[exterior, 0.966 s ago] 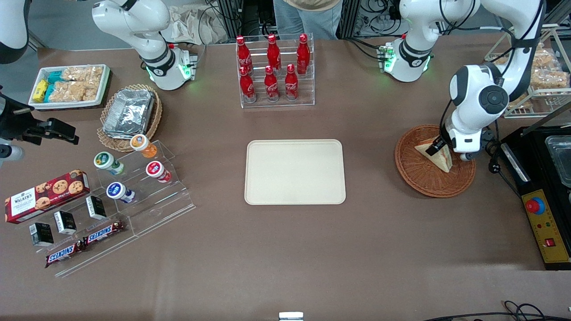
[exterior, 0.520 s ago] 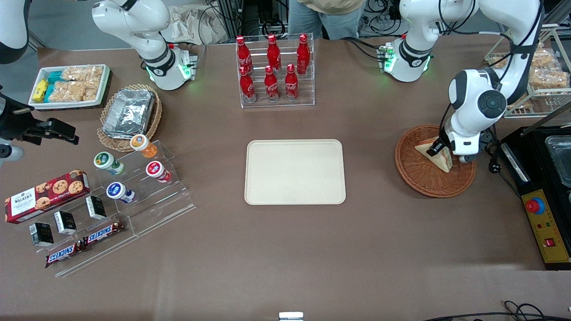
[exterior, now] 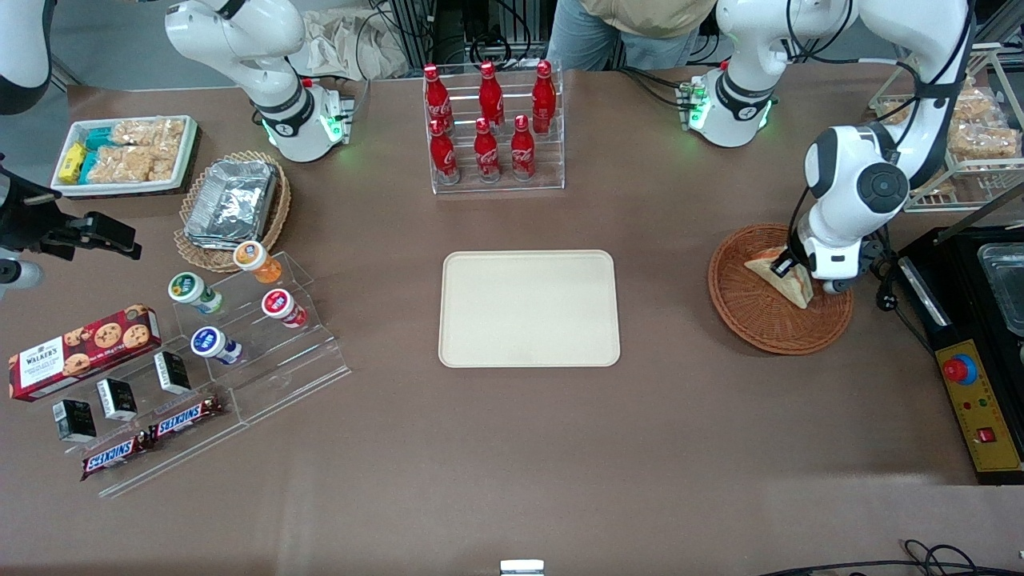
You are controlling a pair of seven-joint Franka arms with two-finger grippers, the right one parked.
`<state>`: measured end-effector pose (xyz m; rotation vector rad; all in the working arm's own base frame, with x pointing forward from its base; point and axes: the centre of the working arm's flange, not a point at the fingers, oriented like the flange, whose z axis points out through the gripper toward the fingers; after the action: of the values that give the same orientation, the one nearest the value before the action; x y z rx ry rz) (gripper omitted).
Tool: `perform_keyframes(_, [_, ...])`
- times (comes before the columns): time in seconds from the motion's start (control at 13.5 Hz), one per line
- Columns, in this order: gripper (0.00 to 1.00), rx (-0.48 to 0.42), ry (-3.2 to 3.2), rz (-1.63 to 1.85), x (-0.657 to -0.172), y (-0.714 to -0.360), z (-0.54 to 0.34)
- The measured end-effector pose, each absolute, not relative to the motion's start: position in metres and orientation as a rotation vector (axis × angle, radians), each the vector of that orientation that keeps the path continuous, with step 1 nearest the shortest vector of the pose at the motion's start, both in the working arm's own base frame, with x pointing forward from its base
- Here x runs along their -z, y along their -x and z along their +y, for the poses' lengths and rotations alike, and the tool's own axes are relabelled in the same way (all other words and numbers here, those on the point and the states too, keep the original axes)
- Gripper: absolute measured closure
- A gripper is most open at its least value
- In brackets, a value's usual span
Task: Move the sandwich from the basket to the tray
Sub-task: 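Close the left gripper on the sandwich's crust edge, then lift the sandwich out of the basket and carry it toward the tray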
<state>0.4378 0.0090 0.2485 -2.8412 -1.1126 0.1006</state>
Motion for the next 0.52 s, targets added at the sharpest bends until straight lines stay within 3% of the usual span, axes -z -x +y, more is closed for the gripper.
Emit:
perform_keyframes(0.22, [0.66, -0.088, 2.866, -1.042, -0.283, -0.448, -0.006])
perform_keyframes(0.45, [0.79, -0.117, 2.903, -0.863, -0.335, -0.464, -0.04])
perform_keyframes(0.52, [0.79, -0.113, 2.922, -0.793, -0.35, -0.471, -0.05])
